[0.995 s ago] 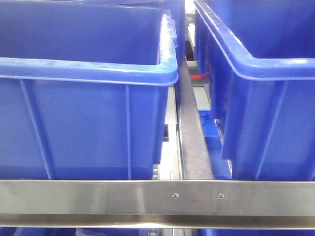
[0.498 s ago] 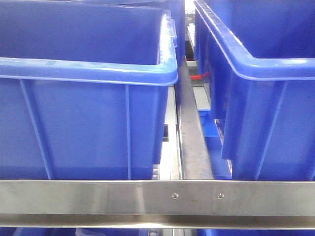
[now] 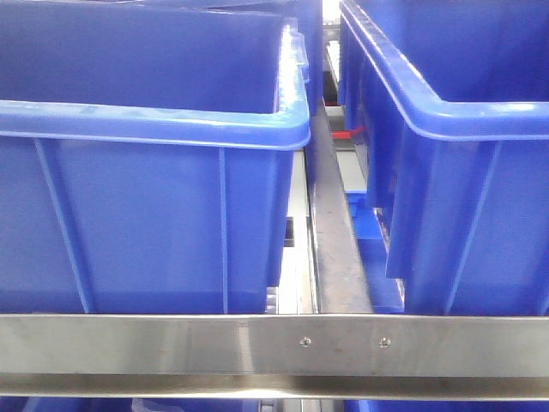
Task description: Place yellow foam block on left shelf second layer
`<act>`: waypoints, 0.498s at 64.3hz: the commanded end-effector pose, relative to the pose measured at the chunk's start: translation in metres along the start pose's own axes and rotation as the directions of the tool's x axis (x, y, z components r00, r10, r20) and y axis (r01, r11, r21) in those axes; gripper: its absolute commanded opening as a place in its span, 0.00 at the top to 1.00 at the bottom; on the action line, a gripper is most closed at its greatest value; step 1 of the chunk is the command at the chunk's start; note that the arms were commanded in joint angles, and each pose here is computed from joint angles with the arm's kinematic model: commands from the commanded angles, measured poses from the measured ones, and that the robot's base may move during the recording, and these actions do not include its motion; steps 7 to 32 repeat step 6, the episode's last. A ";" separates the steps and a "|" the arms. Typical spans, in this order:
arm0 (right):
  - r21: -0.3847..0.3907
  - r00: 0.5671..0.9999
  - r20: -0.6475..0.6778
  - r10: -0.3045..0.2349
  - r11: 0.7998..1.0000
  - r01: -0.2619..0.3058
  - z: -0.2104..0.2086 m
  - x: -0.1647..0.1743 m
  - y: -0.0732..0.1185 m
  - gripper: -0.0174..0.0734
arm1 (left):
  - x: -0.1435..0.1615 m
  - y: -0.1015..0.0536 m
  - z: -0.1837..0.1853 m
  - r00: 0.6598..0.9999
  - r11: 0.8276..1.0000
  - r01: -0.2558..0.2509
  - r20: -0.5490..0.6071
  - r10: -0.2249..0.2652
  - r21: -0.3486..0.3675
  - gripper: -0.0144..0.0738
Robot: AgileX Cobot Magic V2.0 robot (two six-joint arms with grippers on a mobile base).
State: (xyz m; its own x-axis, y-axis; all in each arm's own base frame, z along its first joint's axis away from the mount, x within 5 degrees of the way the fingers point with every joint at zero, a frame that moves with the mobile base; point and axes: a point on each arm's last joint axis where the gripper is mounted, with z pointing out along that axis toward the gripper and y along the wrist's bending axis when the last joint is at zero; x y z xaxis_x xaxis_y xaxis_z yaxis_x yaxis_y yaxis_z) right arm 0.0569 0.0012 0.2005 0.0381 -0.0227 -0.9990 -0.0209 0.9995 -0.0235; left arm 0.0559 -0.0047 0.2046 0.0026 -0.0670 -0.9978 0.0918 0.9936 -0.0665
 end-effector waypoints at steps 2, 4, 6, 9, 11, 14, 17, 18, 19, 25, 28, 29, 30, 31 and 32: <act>0.008 0.992 0.125 -0.009 1.000 0.008 -0.003 -0.017 -0.001 0.77 | 0.001 -0.001 0.001 0.998 1.000 0.011 0.056 -0.012 0.017 0.68; 0.008 0.992 0.125 -0.009 1.000 0.008 -0.003 -0.017 -0.001 0.77 | 0.001 -0.001 0.001 0.998 1.000 0.011 0.056 -0.012 0.017 0.68; 0.008 0.992 0.125 -0.009 1.000 0.008 -0.003 -0.017 -0.001 0.77 | 0.001 -0.001 0.001 0.998 1.000 0.011 0.056 -0.012 0.017 0.68; 0.008 0.992 0.125 -0.009 1.000 0.008 -0.003 -0.017 -0.001 0.77 | 0.001 -0.001 0.001 0.998 1.000 0.011 0.056 -0.012 0.017 0.68; 0.008 0.992 0.125 -0.009 1.000 0.008 -0.003 -0.017 -0.001 0.77 | 0.001 -0.001 0.001 0.998 1.000 0.011 0.056 -0.012 0.017 0.68; 0.008 0.992 0.125 -0.009 1.000 0.008 -0.003 -0.017 -0.001 0.77 | 0.001 -0.001 0.001 0.998 1.000 0.011 0.056 -0.012 0.017 0.68; 0.008 0.992 0.125 -0.009 1.000 0.008 -0.003 -0.017 -0.001 0.77 | 0.001 -0.001 0.001 0.998 1.000 0.011 0.056 -0.012 0.017 0.68; 0.008 0.992 0.125 -0.009 1.000 0.008 -0.003 -0.017 -0.001 0.77 | 0.001 -0.001 0.001 0.998 1.000 0.011 0.056 -0.012 0.017 0.68; 0.008 0.992 0.125 -0.009 1.000 0.008 -0.003 -0.017 -0.001 0.77 | 0.001 -0.001 0.001 0.998 1.000 0.011 0.056 -0.012 0.017 0.68; 0.008 0.992 0.125 -0.009 1.000 0.008 -0.003 -0.017 -0.001 0.77 | 0.001 -0.001 0.001 0.998 1.000 0.011 0.056 -0.012 0.017 0.68; 0.008 0.992 0.125 -0.009 1.000 0.008 -0.003 -0.017 -0.001 0.77 | 0.001 -0.001 0.001 0.998 1.000 0.011 0.056 -0.012 0.017 0.68; 0.008 0.992 0.125 -0.009 1.000 0.008 -0.003 -0.017 -0.001 0.77 | 0.001 -0.001 0.001 0.998 1.000 0.011 0.056 -0.012 0.017 0.68; 0.008 0.992 0.125 -0.009 1.000 0.008 -0.003 -0.017 -0.001 0.77 | 0.001 -0.001 0.001 0.998 1.000 0.011 0.056 -0.012 0.017 0.68; 0.008 0.992 0.125 -0.009 1.000 0.008 -0.003 -0.017 -0.001 0.77 | 0.001 -0.001 0.001 0.998 1.000 0.011 0.056 -0.012 0.017 0.68; 0.008 0.992 0.125 -0.009 1.000 0.008 -0.003 -0.017 -0.001 0.77 | 0.001 -0.001 0.001 0.998 1.000 0.011 0.056 -0.012 0.017 0.68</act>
